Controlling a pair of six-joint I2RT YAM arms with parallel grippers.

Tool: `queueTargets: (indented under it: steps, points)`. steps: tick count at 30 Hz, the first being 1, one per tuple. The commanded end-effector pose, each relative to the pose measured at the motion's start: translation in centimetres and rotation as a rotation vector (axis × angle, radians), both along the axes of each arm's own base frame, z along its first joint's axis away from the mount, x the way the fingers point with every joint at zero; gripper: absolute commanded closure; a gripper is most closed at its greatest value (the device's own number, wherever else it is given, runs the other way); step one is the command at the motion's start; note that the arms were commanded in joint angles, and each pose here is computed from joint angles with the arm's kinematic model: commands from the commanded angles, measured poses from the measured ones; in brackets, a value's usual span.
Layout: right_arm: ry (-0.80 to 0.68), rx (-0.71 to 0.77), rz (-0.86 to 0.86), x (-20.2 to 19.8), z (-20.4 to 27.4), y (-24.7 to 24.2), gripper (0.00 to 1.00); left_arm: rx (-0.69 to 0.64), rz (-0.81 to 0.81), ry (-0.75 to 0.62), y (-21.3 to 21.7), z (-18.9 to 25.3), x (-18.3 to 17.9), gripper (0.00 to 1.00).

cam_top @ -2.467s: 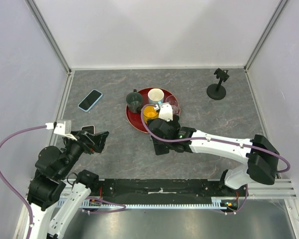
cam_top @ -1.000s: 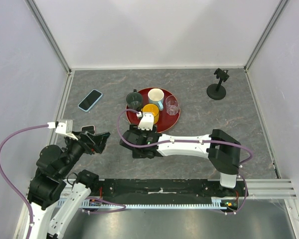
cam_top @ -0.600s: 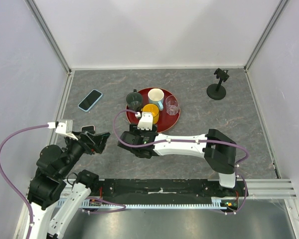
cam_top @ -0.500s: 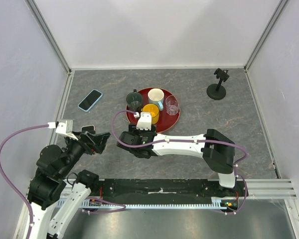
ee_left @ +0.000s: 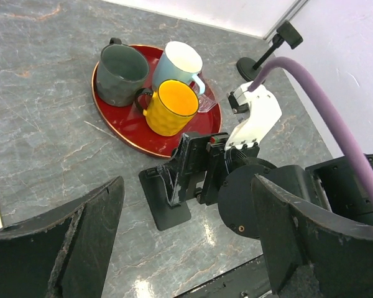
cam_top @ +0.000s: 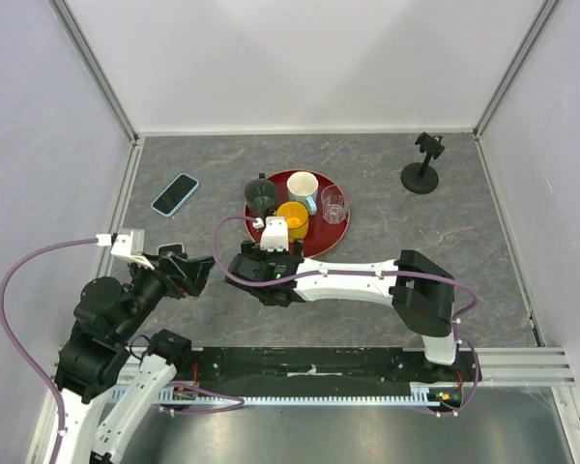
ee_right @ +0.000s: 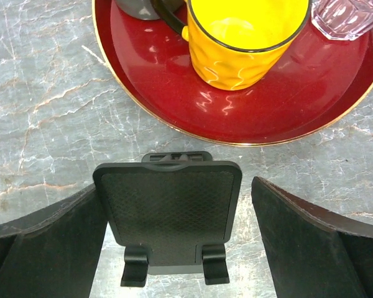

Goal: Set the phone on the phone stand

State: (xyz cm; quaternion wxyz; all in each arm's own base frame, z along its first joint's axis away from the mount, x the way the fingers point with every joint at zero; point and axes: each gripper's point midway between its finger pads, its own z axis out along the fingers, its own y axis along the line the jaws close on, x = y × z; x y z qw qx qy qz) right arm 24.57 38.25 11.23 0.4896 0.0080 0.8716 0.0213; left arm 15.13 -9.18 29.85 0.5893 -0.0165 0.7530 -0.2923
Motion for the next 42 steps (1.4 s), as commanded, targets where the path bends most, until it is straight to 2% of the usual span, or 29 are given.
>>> queueTargets:
  steps: [1,6,9,14,16,18,19,23,27,30,31,33,36,40,42]
  points:
    - [-0.023,0.078,0.085,-0.3,4.7,1.4,0.02,-0.020,-0.015,0.058,-0.6,-0.3,0.3,0.11]
    - [-0.016,0.124,0.236,-1.7,7.9,1.6,0.02,0.010,0.040,0.115,-0.2,-1.2,1.5,0.10]
    - [-0.042,0.126,0.323,-2.3,8.8,1.2,0.02,0.041,0.056,0.186,-0.3,-2.3,2.4,0.09]
    - [-0.102,0.240,0.494,-4.4,12.9,0.1,0.02,0.156,0.126,0.346,0.5,-5.0,4.2,0.08]
    - [-0.121,0.272,0.516,-5.1,14.0,-1.3,0.02,0.182,0.122,0.389,0.2,-5.8,5.1,0.04]
    - [-0.133,0.273,0.545,-5.8,14.4,-2.8,0.02,0.196,0.022,0.389,-1.6,-6.2,5.8,0.04]
    - [-0.140,0.273,0.550,-6.0,14.5,-3.3,0.02,0.202,0.026,0.399,-1.6,-6.5,6.1,0.04]
    - [-0.173,0.259,0.556,-6.4,14.3,-5.8,0.02,0.292,0.145,0.439,0.4,-7.9,7.8,0.01]
    - [-0.192,0.268,0.561,-6.9,13.8,-7.6,0.02,0.355,0.180,0.464,1.3,-8.7,9.4,0.00]
    - [-0.183,0.261,0.603,-7.6,13.2,-8.1,0.02,0.332,0.048,0.554,-0.7,-10.4,10.2,0.00]
    - [-0.178,0.257,0.613,-7.7,13.0,-8.2,0.02,0.282,-0.081,0.581,-2.9,-10.4,9.6,0.00]
    - [-0.162,0.262,0.645,-8.4,13.1,-8.5,0.02,0.289,-0.120,0.665,-3.6,-12.0,10.3,0.00]
    - [-0.147,0.293,0.693,-9.5,13.3,-8.9,0.02,0.346,-0.087,0.739,-2.2,-14.3,11.6,0.00]
    - [-0.159,0.326,0.707,-10.2,14.2,-10.1,0.02,0.431,0.043,0.812,1.2,-16.0,14.4,0.00]
    - [-0.161,0.334,0.712,-10.6,14.6,-11.0,0.02,0.418,0.030,0.827,1.2,-15.8,15.5,0.00]
